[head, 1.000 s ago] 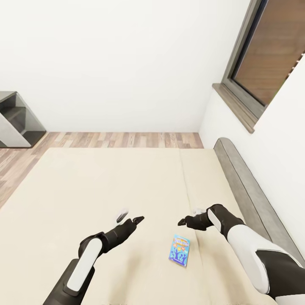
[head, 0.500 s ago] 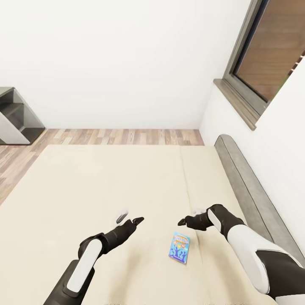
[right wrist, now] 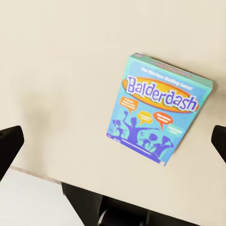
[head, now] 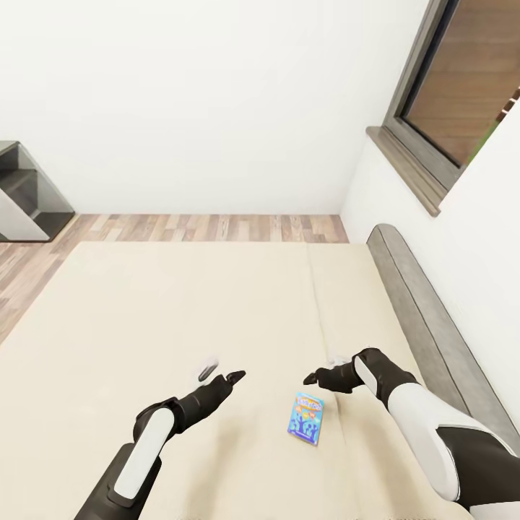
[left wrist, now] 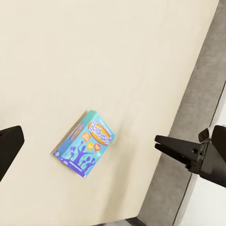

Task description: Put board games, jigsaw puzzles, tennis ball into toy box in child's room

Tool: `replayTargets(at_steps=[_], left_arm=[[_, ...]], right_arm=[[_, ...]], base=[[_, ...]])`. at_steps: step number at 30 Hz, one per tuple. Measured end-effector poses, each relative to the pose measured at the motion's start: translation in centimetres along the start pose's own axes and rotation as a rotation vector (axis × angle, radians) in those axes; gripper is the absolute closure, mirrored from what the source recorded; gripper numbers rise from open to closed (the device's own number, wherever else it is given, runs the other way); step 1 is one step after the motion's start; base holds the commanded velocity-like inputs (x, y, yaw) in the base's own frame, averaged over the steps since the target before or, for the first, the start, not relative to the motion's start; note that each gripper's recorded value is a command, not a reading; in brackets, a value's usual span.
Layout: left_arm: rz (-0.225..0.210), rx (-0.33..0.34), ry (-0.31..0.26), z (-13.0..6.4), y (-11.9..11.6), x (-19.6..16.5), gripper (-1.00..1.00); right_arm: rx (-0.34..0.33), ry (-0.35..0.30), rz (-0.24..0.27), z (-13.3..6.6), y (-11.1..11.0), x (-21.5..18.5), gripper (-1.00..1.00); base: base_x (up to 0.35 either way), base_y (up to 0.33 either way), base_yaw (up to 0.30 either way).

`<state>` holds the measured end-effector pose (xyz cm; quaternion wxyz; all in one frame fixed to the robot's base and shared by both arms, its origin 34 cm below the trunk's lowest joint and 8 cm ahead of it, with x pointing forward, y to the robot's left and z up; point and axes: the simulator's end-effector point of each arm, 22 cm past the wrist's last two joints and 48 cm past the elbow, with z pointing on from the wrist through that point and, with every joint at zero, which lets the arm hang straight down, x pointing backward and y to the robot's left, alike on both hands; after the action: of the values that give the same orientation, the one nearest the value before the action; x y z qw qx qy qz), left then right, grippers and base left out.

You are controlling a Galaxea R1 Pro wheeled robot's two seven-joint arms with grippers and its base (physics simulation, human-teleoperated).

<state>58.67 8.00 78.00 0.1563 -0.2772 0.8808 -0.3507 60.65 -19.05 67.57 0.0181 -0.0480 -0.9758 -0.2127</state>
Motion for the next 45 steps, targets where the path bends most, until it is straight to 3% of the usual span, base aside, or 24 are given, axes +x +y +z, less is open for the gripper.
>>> replayTargets(at_steps=[45], left_arm=[[-0.036, -0.034, 0.045, 1.6, 3.0, 1.8, -1.00]], right_arm=[[-0.002, 0.041, 0.018, 3.4, -1.4, 1.8, -1.00]], base=[[0.000, 0.000, 0.000]])
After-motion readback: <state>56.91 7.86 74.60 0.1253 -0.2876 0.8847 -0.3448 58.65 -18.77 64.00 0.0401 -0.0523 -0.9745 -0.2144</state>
